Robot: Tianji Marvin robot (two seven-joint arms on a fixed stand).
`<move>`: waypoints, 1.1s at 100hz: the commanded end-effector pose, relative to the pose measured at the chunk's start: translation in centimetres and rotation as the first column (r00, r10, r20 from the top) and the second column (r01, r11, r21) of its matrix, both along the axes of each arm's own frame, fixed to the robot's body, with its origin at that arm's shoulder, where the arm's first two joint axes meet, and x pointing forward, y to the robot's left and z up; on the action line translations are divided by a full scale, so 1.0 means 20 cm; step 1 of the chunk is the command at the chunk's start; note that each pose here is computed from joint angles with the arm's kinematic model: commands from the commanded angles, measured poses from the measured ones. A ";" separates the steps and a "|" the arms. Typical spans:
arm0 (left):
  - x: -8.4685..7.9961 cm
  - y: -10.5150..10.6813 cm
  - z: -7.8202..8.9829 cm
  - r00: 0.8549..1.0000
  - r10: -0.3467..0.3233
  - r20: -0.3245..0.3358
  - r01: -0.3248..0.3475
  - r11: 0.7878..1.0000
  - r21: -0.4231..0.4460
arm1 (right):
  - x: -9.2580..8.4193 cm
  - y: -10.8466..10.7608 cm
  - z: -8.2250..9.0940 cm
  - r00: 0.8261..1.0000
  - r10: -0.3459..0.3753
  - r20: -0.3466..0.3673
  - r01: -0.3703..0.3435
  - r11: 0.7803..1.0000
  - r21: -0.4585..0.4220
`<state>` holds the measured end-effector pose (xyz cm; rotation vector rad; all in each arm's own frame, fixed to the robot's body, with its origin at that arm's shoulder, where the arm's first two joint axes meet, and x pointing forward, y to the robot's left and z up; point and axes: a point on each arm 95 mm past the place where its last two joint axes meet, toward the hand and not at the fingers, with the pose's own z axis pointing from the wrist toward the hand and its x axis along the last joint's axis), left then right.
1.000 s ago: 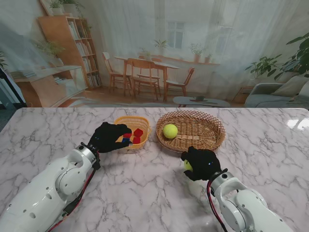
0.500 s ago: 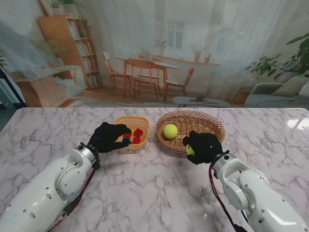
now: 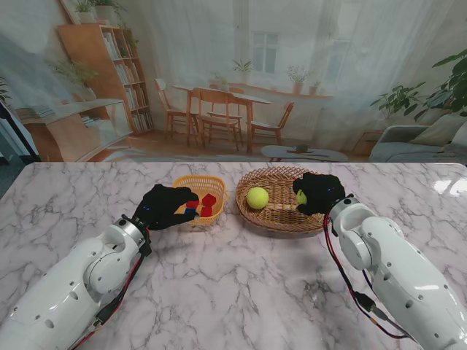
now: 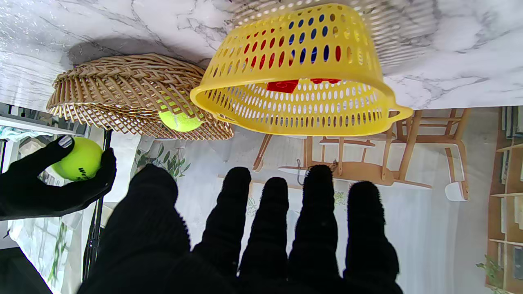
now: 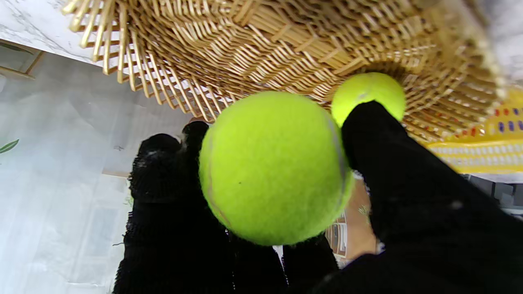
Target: Sort the blocks and the balls into two baskets
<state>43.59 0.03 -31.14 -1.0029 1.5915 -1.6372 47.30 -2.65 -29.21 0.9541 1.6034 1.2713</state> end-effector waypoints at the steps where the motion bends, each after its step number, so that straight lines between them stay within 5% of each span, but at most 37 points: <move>1: 0.00 0.00 -0.01 1.000 -0.001 -0.013 0.001 1.000 0.004 | 0.05 -0.04 0.01 1.000 -0.016 0.018 0.017 0.999 -0.039; 43: 0.00 -0.01 -0.01 1.000 -0.003 -0.018 0.003 1.000 0.008 | 0.24 -0.06 -0.13 0.989 -0.130 -0.069 0.129 0.992 -0.013; 79: 0.00 -0.01 -0.01 1.000 -0.003 -0.016 0.004 1.000 0.008 | 0.25 -0.03 -0.15 0.986 -0.139 -0.092 0.138 0.990 -0.020; 110: 0.00 -0.01 -0.02 1.000 -0.005 -0.020 0.005 1.000 -0.006 | 0.20 -0.03 -0.11 0.987 -0.146 -0.061 0.150 0.986 0.069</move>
